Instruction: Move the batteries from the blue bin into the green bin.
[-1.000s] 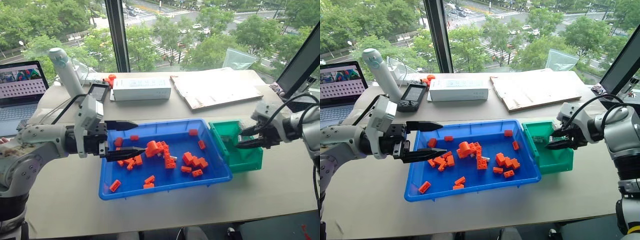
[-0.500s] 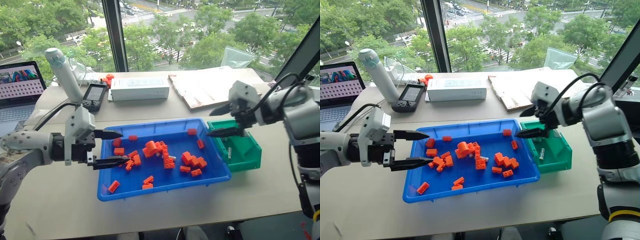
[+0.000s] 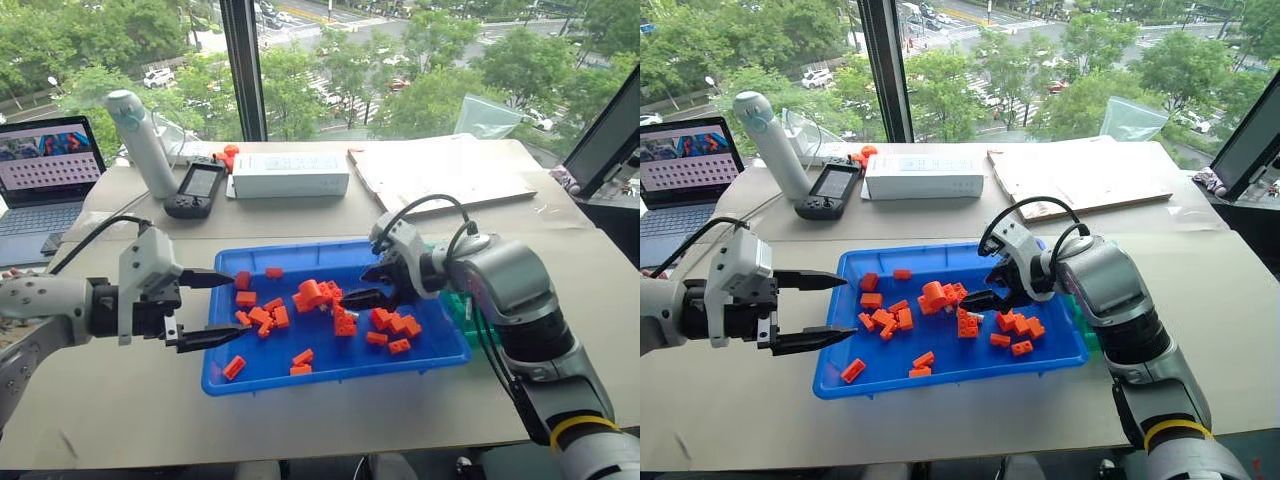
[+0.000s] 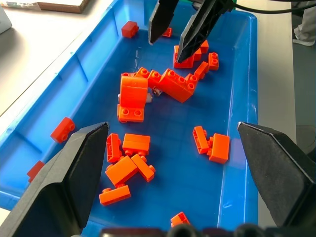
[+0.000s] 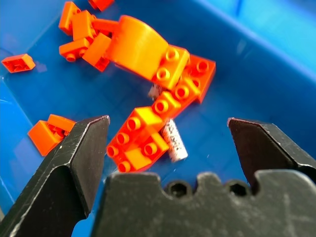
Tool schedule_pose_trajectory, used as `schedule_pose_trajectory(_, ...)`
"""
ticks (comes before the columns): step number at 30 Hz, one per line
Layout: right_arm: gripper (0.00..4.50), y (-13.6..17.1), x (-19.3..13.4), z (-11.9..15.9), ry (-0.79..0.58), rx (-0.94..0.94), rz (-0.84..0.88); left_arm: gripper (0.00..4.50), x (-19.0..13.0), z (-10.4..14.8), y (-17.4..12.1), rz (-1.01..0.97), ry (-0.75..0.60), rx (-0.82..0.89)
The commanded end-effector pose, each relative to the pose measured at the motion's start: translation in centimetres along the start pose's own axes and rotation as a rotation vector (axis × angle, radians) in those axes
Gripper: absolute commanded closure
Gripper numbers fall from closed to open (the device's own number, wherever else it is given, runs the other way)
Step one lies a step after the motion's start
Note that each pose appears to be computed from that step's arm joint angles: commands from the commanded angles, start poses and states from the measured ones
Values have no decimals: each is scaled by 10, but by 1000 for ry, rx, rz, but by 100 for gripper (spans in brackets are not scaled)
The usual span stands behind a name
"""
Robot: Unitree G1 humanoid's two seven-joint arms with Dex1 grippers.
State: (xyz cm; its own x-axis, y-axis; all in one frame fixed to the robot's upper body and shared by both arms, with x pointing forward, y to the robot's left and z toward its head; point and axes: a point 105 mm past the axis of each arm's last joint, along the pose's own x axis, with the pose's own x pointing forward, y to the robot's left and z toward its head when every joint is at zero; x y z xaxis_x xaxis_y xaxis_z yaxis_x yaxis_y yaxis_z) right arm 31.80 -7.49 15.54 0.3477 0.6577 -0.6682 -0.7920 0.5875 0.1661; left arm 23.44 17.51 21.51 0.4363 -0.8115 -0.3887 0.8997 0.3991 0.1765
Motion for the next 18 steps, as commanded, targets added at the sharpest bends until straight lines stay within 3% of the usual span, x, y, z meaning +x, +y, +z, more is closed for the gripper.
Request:
schedule_pose_trajectory(1,3,4,-1,13,-50,51,13,0,-2,10,1,15,-23,51)
schedule_pose_trajectory(12,3,12,28,5,-26,100,-24,0,0,11,1,16,-30,56)
schedule_pose_trajectory(16,93,6,29,-1,10,70,-97,0,0,12,-1,12,-35,57)
schedule_pose_trajectory(18,173,5,29,-1,15,60,-113,0,0,12,-1,10,-37,57)
